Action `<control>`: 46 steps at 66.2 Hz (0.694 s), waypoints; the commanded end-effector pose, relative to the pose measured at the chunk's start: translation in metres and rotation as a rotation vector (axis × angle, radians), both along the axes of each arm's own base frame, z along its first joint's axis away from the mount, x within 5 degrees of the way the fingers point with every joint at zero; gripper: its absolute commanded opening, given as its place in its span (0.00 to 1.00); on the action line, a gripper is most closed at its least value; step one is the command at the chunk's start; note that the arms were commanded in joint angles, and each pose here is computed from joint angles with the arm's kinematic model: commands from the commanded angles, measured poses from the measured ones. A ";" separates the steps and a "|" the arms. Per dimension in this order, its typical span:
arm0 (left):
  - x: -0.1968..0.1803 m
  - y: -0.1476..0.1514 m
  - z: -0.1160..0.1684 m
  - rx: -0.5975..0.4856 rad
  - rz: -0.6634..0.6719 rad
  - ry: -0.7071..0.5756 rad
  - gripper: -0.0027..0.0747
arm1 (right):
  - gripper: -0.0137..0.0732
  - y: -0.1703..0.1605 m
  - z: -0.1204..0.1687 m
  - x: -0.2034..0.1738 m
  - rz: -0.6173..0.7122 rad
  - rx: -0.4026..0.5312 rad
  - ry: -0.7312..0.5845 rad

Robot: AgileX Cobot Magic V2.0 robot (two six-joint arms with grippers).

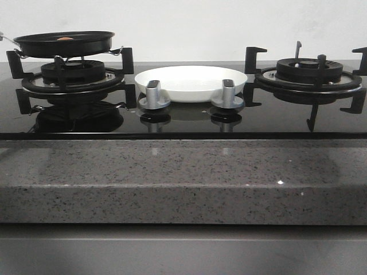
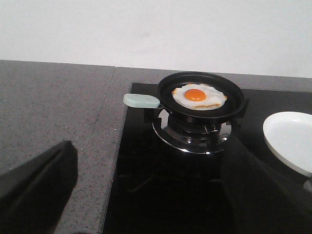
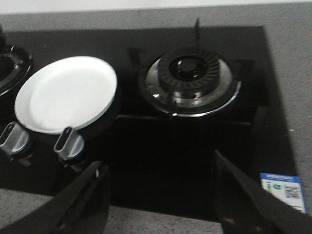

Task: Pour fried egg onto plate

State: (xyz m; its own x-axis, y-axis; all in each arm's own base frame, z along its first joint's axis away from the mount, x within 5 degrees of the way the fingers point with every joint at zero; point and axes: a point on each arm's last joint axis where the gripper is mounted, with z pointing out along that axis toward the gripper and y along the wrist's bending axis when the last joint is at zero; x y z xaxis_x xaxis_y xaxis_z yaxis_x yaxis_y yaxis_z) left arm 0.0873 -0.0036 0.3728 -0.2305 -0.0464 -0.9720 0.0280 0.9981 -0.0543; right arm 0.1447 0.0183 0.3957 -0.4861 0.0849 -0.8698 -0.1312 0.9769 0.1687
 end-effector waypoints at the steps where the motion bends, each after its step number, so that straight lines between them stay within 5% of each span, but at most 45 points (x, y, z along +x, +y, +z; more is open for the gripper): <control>1: 0.001 0.000 0.016 -0.012 0.001 -0.096 0.81 | 0.71 0.008 0.018 0.020 0.090 0.024 -0.025; 22: 0.001 0.000 0.016 -0.012 0.001 -0.096 0.81 | 0.70 0.041 0.013 0.089 0.305 0.001 0.139; 46: 0.001 0.000 0.016 -0.012 0.001 -0.096 0.81 | 0.69 0.066 0.003 0.167 0.269 -0.077 0.326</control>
